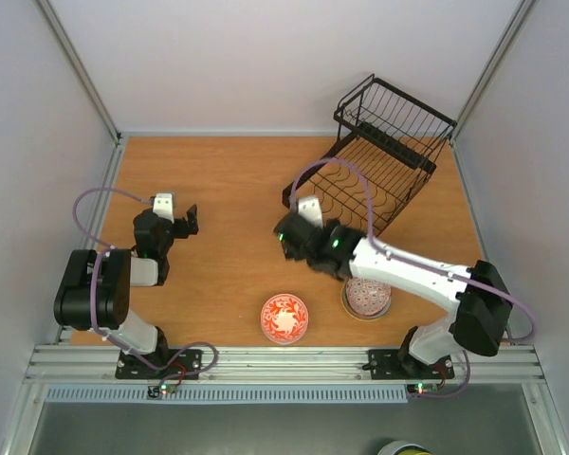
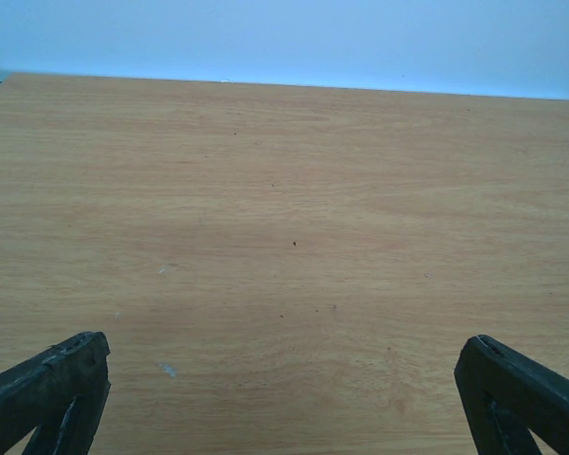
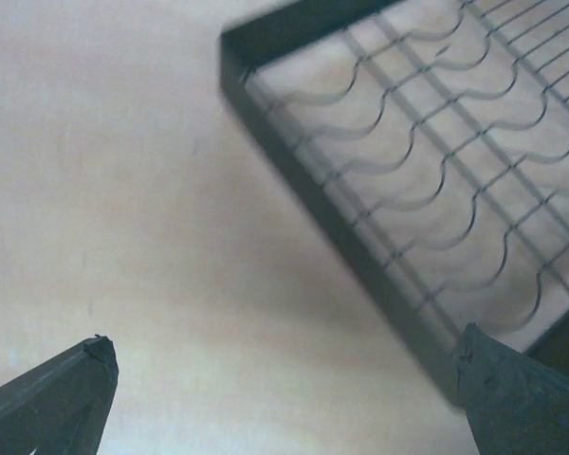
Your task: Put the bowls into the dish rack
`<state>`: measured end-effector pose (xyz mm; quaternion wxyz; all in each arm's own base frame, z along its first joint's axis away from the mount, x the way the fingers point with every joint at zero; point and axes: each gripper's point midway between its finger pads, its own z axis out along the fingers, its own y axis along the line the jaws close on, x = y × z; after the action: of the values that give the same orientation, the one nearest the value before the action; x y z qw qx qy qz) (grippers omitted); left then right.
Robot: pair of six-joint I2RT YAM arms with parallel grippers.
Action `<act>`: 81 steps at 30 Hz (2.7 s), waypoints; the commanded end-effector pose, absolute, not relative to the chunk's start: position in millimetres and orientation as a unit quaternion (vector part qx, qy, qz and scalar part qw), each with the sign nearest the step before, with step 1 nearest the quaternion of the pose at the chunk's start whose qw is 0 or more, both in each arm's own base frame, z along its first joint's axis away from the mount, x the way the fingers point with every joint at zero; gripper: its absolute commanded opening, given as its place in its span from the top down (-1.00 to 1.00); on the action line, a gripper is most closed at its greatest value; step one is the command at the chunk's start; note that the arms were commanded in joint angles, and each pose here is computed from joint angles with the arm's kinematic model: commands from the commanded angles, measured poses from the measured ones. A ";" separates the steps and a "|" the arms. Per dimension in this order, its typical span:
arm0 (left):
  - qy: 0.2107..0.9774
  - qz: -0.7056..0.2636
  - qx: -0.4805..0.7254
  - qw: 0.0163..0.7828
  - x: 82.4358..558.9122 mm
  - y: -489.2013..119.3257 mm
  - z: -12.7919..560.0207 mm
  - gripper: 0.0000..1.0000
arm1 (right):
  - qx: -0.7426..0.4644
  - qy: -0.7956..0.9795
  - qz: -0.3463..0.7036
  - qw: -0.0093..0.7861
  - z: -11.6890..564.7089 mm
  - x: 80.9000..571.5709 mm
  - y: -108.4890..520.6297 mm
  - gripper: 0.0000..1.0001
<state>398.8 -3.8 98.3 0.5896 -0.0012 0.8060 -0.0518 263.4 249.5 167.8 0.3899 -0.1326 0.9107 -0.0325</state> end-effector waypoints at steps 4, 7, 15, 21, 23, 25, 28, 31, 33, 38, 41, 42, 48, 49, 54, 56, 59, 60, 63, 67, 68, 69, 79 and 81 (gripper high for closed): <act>0.789 -0.046 0.007 0.612 407.0 -4.3 114.9 -0.99 | -0.122 0.909 0.065 0.393 219.0 367.3 276.6 -0.96; 0.789 -0.046 0.007 0.613 407.0 -4.3 115.1 -0.99 | -0.142 0.912 0.064 0.378 211.7 401.3 295.0 -0.96; 0.789 -0.046 0.006 0.613 407.1 -3.9 115.2 -0.99 | -0.123 0.937 0.055 0.323 156.0 465.4 306.1 -0.96; 0.789 -0.046 0.006 0.613 407.4 -3.8 115.6 -0.99 | -0.110 0.947 0.064 0.294 120.9 477.4 304.1 -0.96; 0.788 -0.046 0.006 0.614 407.4 -3.7 116.0 -0.99 | -0.114 0.949 0.070 0.287 112.8 478.4 308.8 -0.96; 0.789 -0.046 0.007 0.613 407.4 -4.2 115.7 -0.99 | -0.117 0.950 0.077 0.279 103.7 479.2 313.9 -0.96; 0.789 -0.046 0.007 0.613 407.3 -4.0 115.3 -0.99 | -0.121 0.953 0.095 0.262 90.3 479.9 324.1 -0.96; 0.789 -0.046 0.006 0.613 407.3 -3.7 115.6 -0.99 | -0.126 0.953 0.122 0.246 81.1 479.1 336.7 -0.95; 0.789 -0.046 0.007 0.613 407.3 -4.2 115.7 -0.99 | -0.134 0.952 0.152 0.232 78.3 475.1 349.1 -0.93; 0.789 -0.046 0.007 0.613 407.3 -4.1 115.4 -0.99 | -0.156 0.943 0.188 0.224 80.5 466.7 370.3 -0.88; 0.789 -0.046 0.006 0.613 407.3 -4.1 115.3 -0.99 | -0.182 0.935 0.210 0.221 84.6 458.2 387.6 -0.85; 0.789 -0.046 0.007 0.613 407.3 -4.1 115.6 -0.99 | -0.194 0.931 0.217 0.220 86.5 453.9 394.0 -0.83; 0.789 -0.045 0.007 0.613 407.3 -3.8 115.6 -0.99 | -0.283 0.905 0.243 0.207 92.5 411.1 437.6 -0.73; 0.789 -0.046 0.007 0.613 407.3 -4.2 115.5 -0.99 | -0.296 0.900 0.247 0.202 92.6 402.6 444.1 -0.73; 0.789 -0.046 0.006 0.612 407.3 -4.3 115.2 -0.99 | -0.342 0.886 0.260 0.178 90.1 363.0 466.5 -0.72; 0.789 -0.046 0.006 0.613 407.3 -3.8 115.3 -0.99 | -0.352 0.879 0.272 0.173 93.6 352.3 469.8 -0.71; 0.789 -0.046 0.006 0.613 407.3 -4.2 115.5 -0.99 | -0.368 0.868 0.288 0.168 98.6 340.2 469.3 -0.57; 0.789 -0.046 0.006 0.612 407.3 -4.1 115.2 -0.99 | -0.371 0.866 0.287 0.172 101.2 339.0 467.6 -0.54; 0.788 -0.046 0.006 0.614 407.4 -4.1 116.1 -0.99 | -0.356 0.876 0.228 0.231 111.7 360.9 451.8 -0.76; 0.789 -0.046 0.006 0.613 407.4 -3.7 115.6 -0.99 | -0.319 0.878 0.092 0.345 142.4 412.2 416.5 -0.97; 0.789 -0.046 0.006 0.613 407.4 -4.0 115.6 -0.99 | -0.319 0.871 0.074 0.365 152.4 418.5 412.5 -0.98; 0.789 -0.046 0.007 0.613 407.4 -4.0 115.6 -0.99 | -0.316 0.865 0.067 0.383 164.8 423.0 409.5 -0.97; 0.789 -0.046 0.006 0.613 407.2 -3.9 115.6 -0.99 | -0.118 0.829 0.001 0.547 285.0 400.2 293.7 -0.98; 0.789 -0.046 0.006 0.613 407.2 -4.1 115.4 -0.99 | -0.058 0.815 -0.027 0.576 300.0 385.4 252.1 -0.97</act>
<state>399.8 -3.7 99.6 0.5908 -0.0009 0.8052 -0.0514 393.2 328.3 250.0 0.4841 -0.2157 0.8472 0.0367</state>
